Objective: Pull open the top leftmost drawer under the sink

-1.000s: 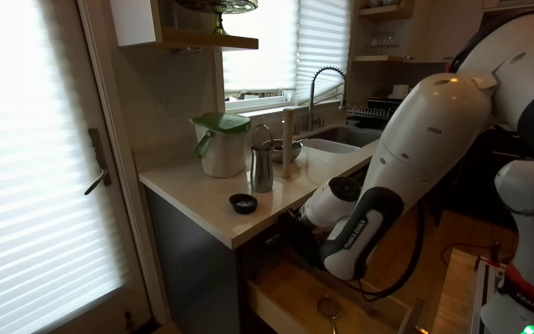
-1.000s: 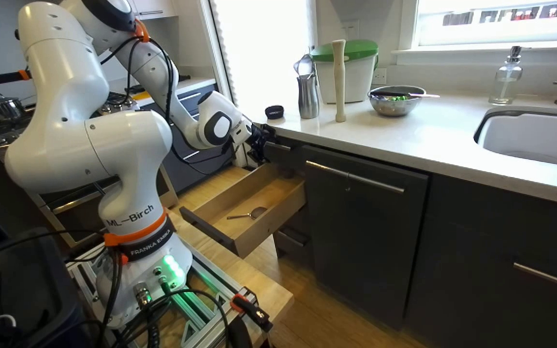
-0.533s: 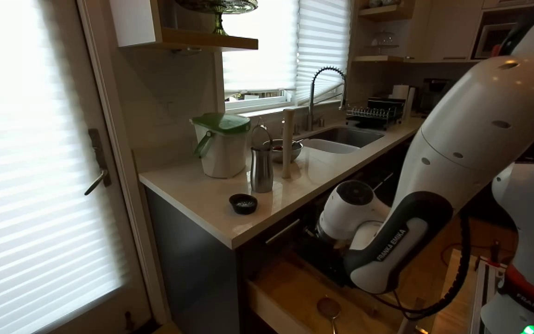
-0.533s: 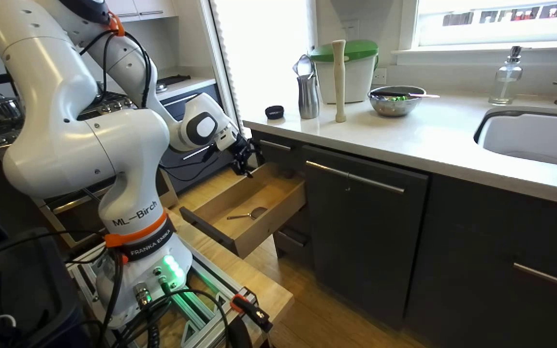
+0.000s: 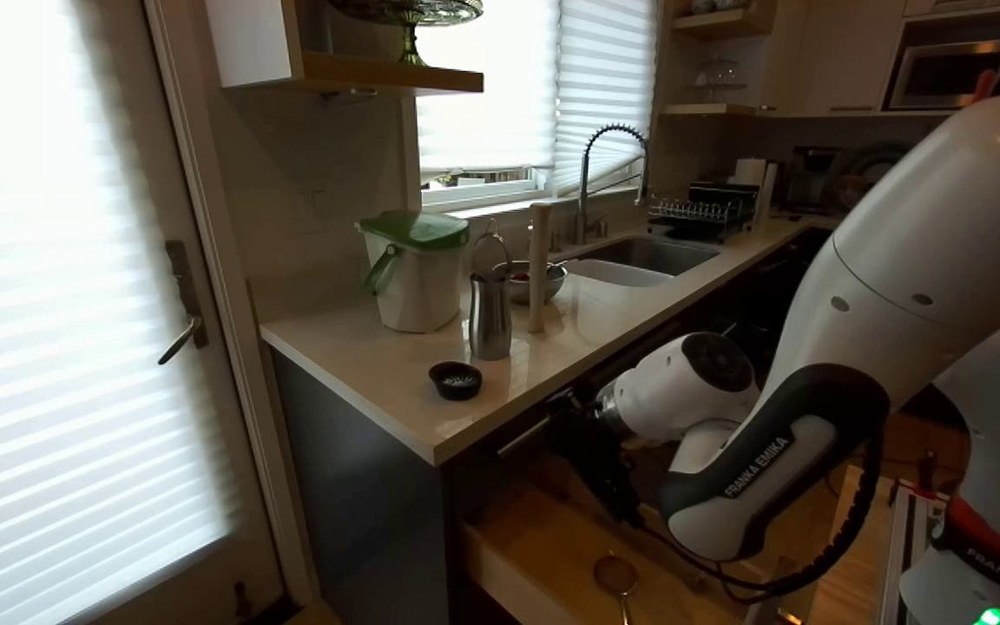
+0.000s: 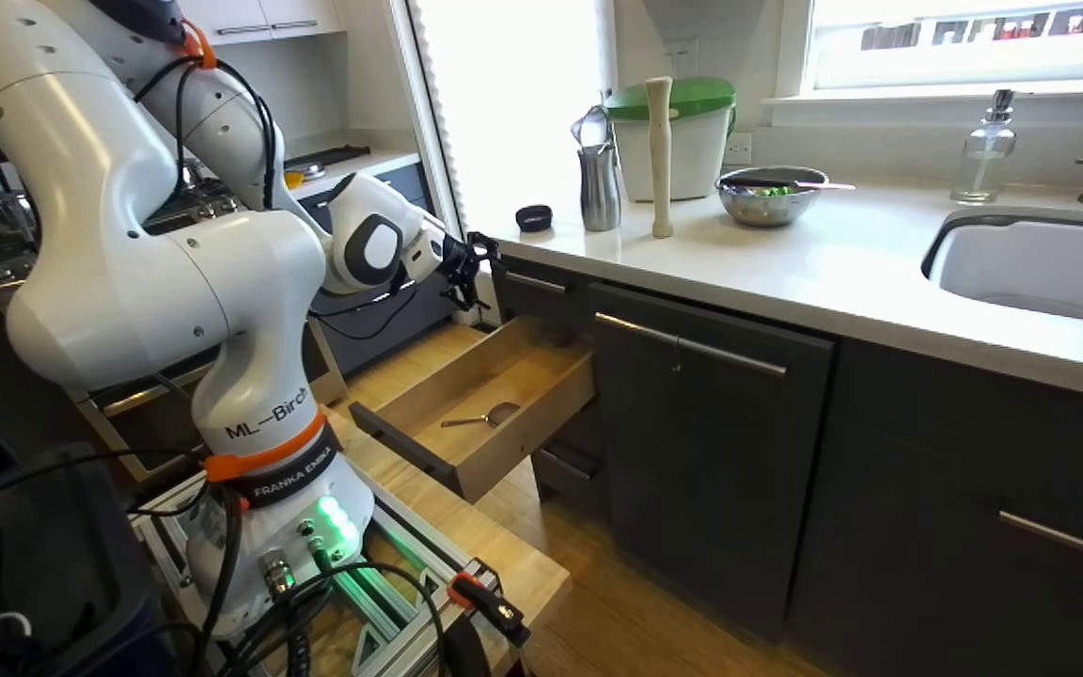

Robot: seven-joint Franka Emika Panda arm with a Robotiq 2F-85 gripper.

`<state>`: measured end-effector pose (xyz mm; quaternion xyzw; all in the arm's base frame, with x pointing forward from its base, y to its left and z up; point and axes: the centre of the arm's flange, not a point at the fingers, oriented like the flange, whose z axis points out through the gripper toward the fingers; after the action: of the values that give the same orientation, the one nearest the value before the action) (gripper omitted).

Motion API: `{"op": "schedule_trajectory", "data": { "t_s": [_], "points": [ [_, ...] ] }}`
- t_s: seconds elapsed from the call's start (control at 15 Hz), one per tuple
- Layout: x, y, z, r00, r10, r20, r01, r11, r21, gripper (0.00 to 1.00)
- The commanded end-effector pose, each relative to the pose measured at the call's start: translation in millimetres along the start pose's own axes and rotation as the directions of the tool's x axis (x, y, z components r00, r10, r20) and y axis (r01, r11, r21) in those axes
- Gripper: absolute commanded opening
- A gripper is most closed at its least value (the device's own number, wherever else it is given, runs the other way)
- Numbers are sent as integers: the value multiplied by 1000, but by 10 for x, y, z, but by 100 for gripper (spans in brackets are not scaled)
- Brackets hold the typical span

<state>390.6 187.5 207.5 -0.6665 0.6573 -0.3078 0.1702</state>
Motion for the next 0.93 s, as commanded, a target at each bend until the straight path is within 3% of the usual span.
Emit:
{"op": "schedule_trajectory", "data": {
  "t_s": [0.0, 0.47, 0.87],
  "points": [
    [170, -58, 258, 994, 104, 12, -104, 995, -1, 100],
    [130, -426, 720, 990, 133, 46, -130, 990, -51, 100],
    [-46, -293, 965, 988, 133, 73, -124, 985, -116, 100]
  ]
}}
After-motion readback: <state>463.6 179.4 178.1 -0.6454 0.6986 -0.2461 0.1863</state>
